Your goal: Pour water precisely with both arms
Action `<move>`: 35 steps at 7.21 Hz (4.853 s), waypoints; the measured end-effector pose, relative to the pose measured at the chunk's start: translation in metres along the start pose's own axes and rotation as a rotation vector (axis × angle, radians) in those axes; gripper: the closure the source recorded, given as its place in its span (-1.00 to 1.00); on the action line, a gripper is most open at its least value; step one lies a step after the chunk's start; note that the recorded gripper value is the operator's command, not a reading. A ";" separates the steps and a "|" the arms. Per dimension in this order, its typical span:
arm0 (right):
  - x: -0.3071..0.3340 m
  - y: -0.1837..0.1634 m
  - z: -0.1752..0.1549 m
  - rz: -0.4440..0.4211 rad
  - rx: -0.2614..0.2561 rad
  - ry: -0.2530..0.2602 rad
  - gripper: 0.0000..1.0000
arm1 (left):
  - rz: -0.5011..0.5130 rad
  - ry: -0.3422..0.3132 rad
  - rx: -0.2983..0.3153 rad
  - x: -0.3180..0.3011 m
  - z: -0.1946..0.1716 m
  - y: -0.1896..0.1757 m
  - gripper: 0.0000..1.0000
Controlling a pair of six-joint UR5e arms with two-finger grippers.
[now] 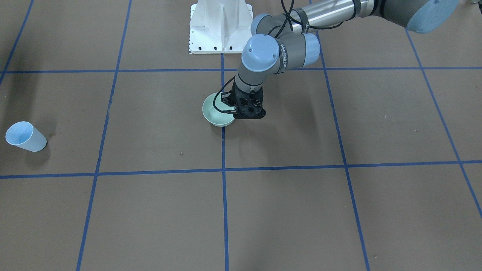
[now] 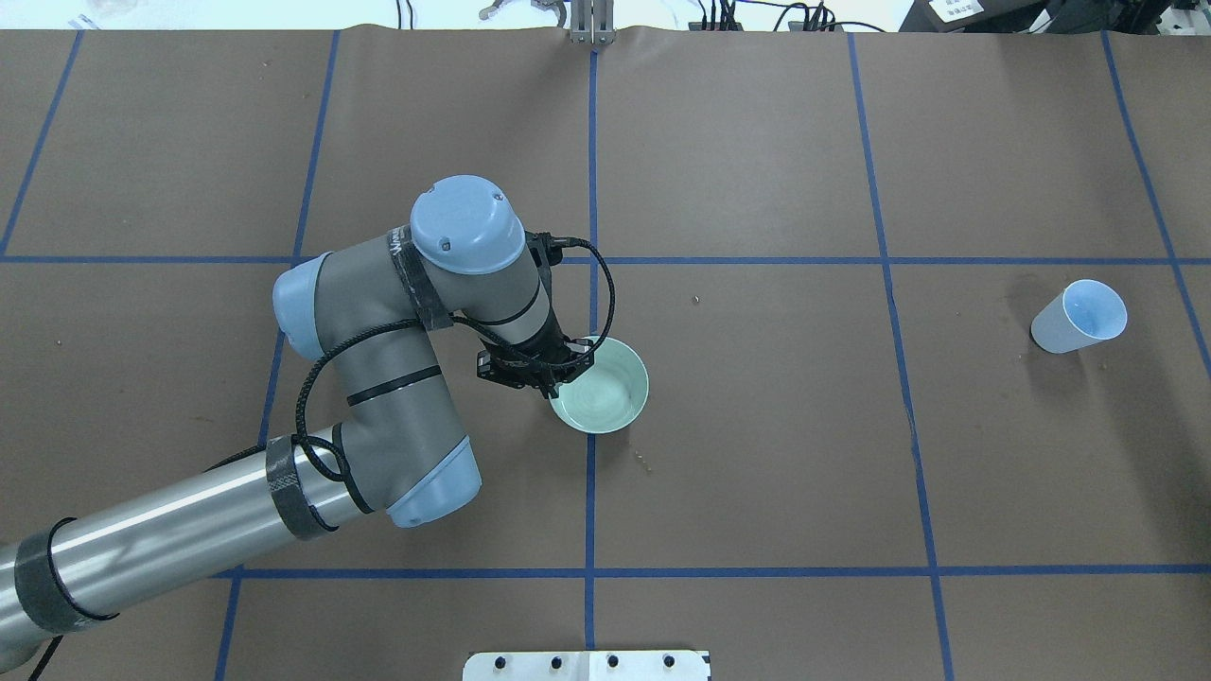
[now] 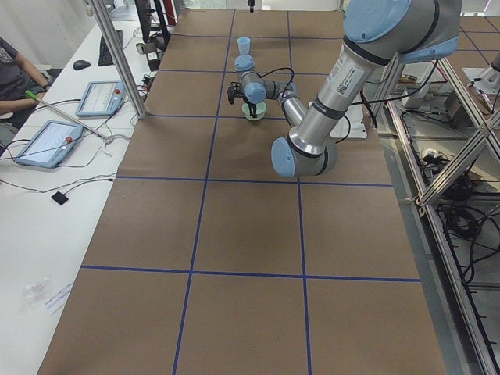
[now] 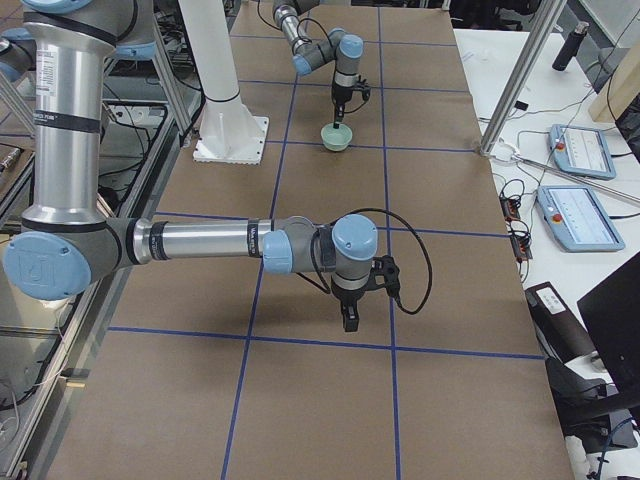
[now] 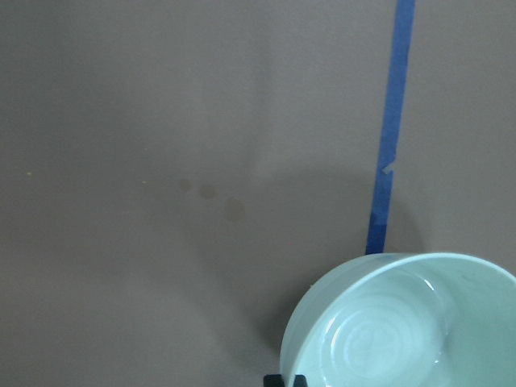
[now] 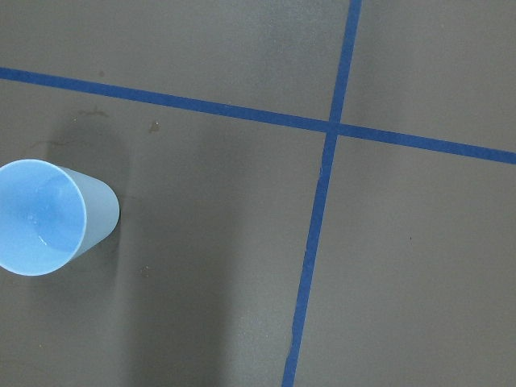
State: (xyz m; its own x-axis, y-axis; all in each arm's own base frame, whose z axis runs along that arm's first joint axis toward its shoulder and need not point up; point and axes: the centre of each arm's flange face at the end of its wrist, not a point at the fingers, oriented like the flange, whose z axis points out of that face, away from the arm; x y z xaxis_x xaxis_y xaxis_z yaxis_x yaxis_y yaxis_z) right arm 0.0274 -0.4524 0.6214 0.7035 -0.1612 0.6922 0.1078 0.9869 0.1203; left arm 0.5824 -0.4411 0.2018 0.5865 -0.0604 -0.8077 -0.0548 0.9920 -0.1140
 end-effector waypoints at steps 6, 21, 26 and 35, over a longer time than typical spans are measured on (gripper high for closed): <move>0.002 0.011 0.004 -0.032 0.030 0.001 -0.99 | -0.032 0.034 0.034 0.005 -0.018 -0.003 -1.00; -0.096 0.069 0.146 -0.445 0.512 -0.190 -0.98 | -0.068 0.088 0.105 -0.018 -0.073 -0.012 -1.00; -0.103 0.065 0.170 -0.393 0.598 -0.167 -0.98 | -0.068 0.090 0.107 -0.020 -0.075 -0.012 -1.00; -0.121 0.032 0.184 -0.395 0.697 -0.176 -0.92 | -0.068 0.094 0.115 -0.021 -0.080 -0.015 -1.00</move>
State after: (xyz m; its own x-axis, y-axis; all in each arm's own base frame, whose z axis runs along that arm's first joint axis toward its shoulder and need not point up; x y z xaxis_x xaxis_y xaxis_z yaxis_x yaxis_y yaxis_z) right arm -0.1831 -0.4027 0.6728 0.5781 -0.5520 0.6009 -0.1780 0.6334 0.7531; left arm 0.5062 -0.4638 0.1743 0.5075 -0.1325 -0.8514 0.0784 0.9911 -0.1075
